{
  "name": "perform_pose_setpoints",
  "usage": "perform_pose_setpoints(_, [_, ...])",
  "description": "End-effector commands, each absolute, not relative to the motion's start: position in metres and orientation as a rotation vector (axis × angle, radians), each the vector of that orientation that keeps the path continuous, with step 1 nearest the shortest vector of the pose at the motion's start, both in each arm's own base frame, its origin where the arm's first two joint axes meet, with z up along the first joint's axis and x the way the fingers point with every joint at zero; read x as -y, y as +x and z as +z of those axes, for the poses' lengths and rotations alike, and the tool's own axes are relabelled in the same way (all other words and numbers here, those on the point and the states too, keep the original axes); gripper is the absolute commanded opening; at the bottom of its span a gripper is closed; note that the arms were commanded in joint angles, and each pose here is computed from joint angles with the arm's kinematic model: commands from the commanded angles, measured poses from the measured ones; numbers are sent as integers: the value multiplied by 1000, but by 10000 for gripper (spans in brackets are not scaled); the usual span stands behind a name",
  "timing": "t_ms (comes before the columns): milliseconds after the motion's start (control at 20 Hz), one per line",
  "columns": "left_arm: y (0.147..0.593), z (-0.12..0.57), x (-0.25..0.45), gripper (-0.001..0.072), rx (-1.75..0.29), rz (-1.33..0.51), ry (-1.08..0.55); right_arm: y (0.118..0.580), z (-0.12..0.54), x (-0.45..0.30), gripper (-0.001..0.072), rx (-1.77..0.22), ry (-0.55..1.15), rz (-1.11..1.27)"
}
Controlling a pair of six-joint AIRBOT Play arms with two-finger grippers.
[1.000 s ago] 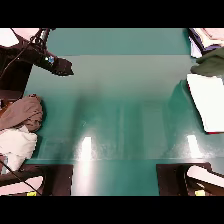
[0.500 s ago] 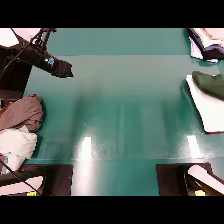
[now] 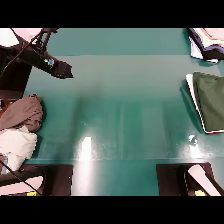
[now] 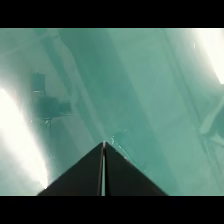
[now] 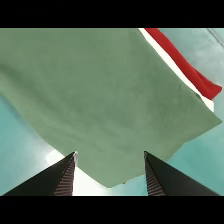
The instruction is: Fold the shirts.
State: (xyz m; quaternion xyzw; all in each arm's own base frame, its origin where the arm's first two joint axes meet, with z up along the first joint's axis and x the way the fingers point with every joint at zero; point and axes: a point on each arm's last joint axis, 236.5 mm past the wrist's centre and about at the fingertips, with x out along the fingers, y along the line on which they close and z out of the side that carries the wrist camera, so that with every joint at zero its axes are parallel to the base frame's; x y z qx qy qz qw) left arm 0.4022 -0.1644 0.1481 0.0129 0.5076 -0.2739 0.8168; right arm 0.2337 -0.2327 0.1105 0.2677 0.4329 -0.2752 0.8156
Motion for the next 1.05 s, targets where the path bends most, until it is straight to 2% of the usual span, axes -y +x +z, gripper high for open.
perform_pose_setpoints(0, [400, 147, 164, 27, -1093, -588, 32, 228, 121, 230, 478, -908, 529, -623])
perform_pose_setpoints(100, [401, 147, 164, 27, -1087, -586, 30, 253, 135, 200, 434, -827, 628, -499])
perform_pose_setpoints(200, [399, 147, 164, 27, -1095, -589, 30, 288, 160, 150, 428, -745, 726, -289])
perform_pose_setpoints(250, [398, 146, 165, 27, -1103, -590, 25, 303, 170, 120, 376, -732, 747, -177])
perform_pose_setpoints(300, [398, 147, 165, 27, -1101, -589, 25, 314, 176, 90, 185, -744, 749, -72])
perform_pose_setpoints(350, [399, 147, 165, 27, -1096, -587, 23, 320, 178, 62, 70, -771, 735, 13])
perform_pose_setpoints(500, [404, 149, 166, 27, -1074, -582, 20, 326, 178, -17, 20, -854, 635, 231])
perform_pose_setpoints(650, [408, 151, 166, 27, -1055, -578, 16, 326, 181, -73, 20, -876, 548, 378])
perform_pose_setpoints(1000, [410, 152, 166, 27, -1046, -575, 14, 320, 183, -125, 20, -877, 451, 506])
